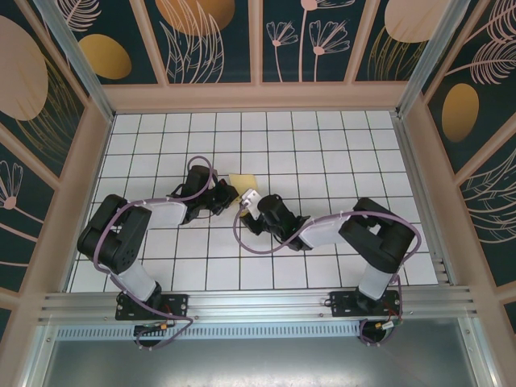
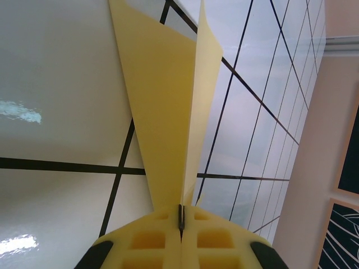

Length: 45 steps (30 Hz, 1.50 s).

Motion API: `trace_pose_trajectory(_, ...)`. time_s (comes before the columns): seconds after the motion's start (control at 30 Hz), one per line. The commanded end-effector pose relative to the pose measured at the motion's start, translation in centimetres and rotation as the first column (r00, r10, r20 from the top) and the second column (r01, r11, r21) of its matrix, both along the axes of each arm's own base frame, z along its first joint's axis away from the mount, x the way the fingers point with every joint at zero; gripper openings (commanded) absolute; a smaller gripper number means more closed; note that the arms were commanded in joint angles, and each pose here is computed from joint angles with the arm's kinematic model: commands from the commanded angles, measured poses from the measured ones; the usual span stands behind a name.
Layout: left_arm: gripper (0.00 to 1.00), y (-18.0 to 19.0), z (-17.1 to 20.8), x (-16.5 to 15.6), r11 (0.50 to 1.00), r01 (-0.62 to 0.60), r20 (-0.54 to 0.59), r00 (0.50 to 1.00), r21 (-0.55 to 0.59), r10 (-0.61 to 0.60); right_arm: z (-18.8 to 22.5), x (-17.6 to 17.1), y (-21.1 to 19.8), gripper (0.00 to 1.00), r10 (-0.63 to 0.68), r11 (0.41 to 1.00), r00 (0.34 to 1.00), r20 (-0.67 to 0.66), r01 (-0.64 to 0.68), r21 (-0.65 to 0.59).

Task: Fold a paper plane with a square sheet of paper (pick it up from the middle)
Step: Fold the wing for the fifth time at the center of the table.

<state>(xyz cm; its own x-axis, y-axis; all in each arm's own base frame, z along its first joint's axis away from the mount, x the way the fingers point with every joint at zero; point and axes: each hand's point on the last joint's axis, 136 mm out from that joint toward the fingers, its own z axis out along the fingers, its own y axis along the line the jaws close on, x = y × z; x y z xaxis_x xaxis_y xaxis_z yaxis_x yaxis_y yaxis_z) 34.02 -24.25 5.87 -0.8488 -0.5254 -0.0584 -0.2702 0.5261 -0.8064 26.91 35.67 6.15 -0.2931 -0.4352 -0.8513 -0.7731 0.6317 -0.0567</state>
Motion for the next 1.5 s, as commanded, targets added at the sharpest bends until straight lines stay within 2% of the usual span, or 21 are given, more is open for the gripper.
trace_pose_trajectory(0.0, 0.05, -0.6, 0.9, 0.1, 1.000, 0.013, -0.002, 1.000, -0.015, -0.013, 1.1, 1.5, 0.8, 0.31, -0.020, 1.000, 0.996, 0.089, 0.018, 0.023)
trace_pose_trajectory(0.33, 0.05, -0.7, 0.8, 0.1, 1.000, 0.015, -0.006, 1.000, -0.019, -0.015, 0.8, 3.0, 1.1, 0.23, -0.054, 0.999, 0.984, 0.172, 0.054, 0.009)
trace_pose_trajectory(0.63, 0.05, -0.8, 0.9, 0.1, 1.000, 0.016, -0.007, 1.000, -0.021, -0.016, 0.2, 3.8, 1.2, 0.25, -0.074, 0.997, 0.975, 0.209, 0.077, -0.006)
trace_pose_trajectory(0.9, 0.10, -0.7, 0.9, 0.1, 1.000, 0.011, -0.008, 1.000, -0.018, -0.011, 0.1, 4.0, 1.2, 0.13, -0.087, 0.996, 0.975, 0.203, 0.088, 0.005)
trace_pose_trajectory(1.2, 0.31, 0.1, 1.3, 0.7, 0.999, -0.008, 0.022, 1.000, 0.042, 0.007, 1.4, 4.0, 0.6, 0.00, -0.103, 0.992, 0.983, 0.152, 0.091, 0.083)
trace_pose_trajectory(1.47, 0.66, 2.1, 2.5, 1.5, 0.987, -0.071, 0.092, 0.994, 0.146, 0.058, 2.5, 3.9, -0.1, 0.00, -0.052, 0.966, 0.998, -0.041, 0.060, 0.251)
